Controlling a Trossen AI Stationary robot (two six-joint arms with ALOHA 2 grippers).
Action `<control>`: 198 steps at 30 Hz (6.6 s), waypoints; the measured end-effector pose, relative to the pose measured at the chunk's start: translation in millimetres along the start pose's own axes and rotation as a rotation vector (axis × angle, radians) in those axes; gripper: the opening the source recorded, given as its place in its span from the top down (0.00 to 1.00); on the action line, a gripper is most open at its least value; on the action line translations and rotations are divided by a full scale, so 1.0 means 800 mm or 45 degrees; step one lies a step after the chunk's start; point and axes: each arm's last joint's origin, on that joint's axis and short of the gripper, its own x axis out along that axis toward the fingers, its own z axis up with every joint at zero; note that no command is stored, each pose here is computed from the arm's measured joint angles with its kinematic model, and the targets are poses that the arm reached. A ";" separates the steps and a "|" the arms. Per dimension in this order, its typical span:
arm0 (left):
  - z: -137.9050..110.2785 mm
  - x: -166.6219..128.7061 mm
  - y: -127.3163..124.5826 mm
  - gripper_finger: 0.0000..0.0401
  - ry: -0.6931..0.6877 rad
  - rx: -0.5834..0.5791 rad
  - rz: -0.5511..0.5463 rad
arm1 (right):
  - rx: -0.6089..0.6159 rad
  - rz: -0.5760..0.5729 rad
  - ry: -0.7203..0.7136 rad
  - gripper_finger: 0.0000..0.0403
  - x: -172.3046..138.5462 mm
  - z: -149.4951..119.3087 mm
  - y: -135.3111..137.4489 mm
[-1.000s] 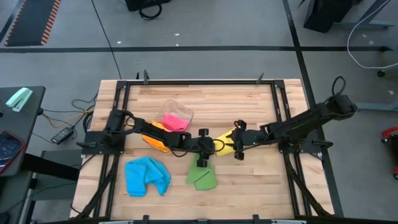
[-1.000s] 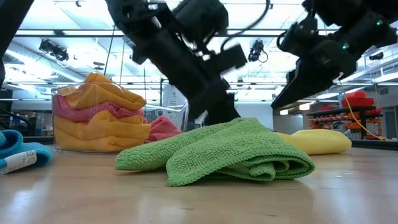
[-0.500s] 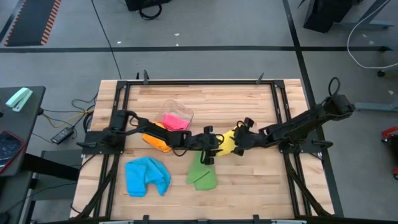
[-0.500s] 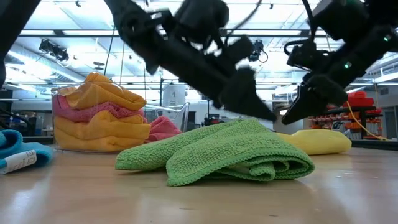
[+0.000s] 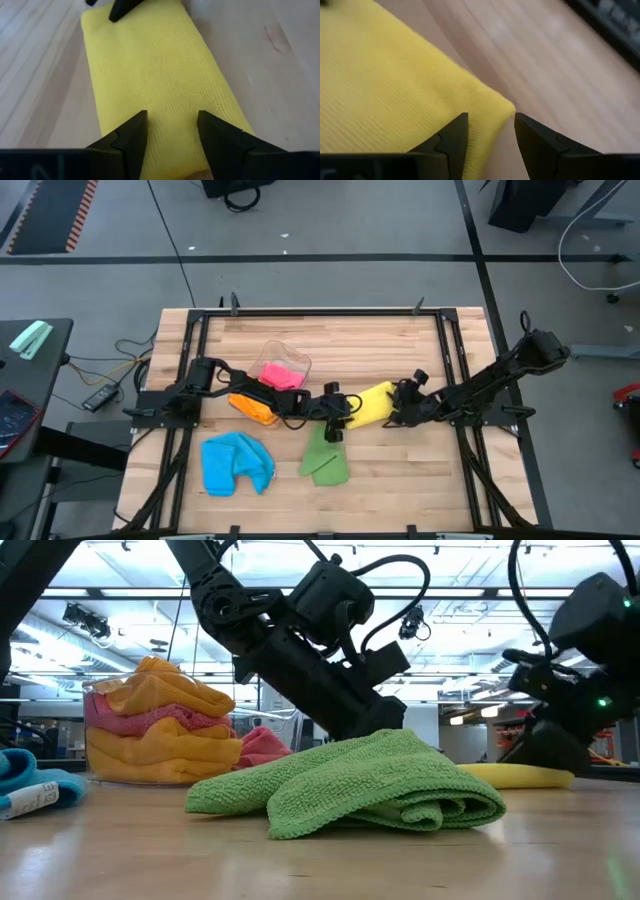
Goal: Fold microfiber towels
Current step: Fold the yellow microfiber towel
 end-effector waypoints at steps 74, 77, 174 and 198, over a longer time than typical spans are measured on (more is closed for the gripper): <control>-0.009 -0.001 -0.005 0.55 0.101 -0.019 -0.024 | 0.041 0.416 0.690 0.49 -0.001 0.054 -0.033; -0.010 -0.001 -0.005 0.55 0.104 -0.018 -0.023 | 0.042 0.409 0.672 0.49 -0.004 0.064 -0.033; 0.007 -0.039 -0.027 0.68 0.202 0.217 -0.126 | -0.990 0.370 -0.204 0.50 -0.012 0.074 0.181; 0.021 -0.058 -0.051 0.72 0.143 0.328 -0.182 | -1.021 0.465 0.001 0.98 0.001 0.082 0.151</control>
